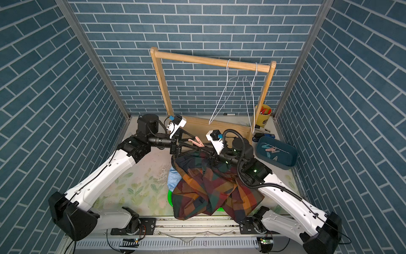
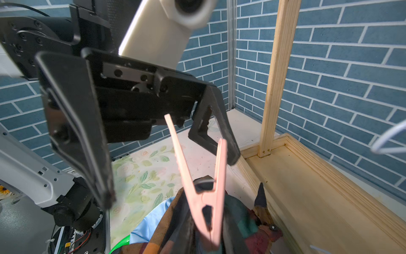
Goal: Remove the clothespins securing long-sleeve shirts to the hanger
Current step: Place the clamp in the storage box.
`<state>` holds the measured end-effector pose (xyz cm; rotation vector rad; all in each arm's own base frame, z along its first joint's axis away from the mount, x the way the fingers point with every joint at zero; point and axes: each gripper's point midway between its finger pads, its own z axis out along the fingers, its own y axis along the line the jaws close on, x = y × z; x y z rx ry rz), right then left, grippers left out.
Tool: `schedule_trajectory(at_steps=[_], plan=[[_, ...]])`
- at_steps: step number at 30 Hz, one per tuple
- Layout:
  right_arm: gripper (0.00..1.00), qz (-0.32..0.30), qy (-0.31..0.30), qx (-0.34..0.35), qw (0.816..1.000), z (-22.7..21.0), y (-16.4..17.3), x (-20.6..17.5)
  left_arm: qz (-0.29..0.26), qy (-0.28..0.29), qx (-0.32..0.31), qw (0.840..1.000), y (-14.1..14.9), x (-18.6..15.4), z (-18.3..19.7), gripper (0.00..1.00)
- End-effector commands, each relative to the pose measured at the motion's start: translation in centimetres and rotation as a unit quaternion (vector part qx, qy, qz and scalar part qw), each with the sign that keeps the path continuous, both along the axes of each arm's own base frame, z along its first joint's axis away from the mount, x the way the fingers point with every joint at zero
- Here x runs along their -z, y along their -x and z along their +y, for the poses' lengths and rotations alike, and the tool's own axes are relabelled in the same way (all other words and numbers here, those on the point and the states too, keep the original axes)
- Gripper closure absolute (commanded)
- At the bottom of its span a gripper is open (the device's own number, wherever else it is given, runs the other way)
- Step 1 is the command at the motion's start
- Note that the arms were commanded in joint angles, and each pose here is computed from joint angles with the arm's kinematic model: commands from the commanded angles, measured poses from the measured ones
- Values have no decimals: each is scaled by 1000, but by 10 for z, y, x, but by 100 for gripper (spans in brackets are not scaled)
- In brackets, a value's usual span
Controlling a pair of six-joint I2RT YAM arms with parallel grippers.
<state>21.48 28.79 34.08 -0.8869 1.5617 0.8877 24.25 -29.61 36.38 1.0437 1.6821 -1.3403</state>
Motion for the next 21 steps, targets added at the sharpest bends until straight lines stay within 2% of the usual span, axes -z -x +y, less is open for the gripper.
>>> schedule_trajectory(at_steps=[1, 8, 13, 19, 21], plan=[[100, -11, -11, 28, 999, -18, 4, -15, -26, 6, -4, 1000, 7, -14, 10, 0], [100, -28, -4, 140, 990, -83, 16, -33, -48, 5, -51, 998, 12, -17, 26, 0], [100, -8, 29, 268, 963, -147, 19, -24, -58, 3, -88, 994, 9, -12, 34, 0], [100, 7, 25, 431, 902, -229, 27, -13, -52, 2, -119, 992, -3, -4, 36, 0], [100, 15, 43, 484, 874, -250, 25, -6, -49, 3, -138, 989, -9, -5, 38, 0]])
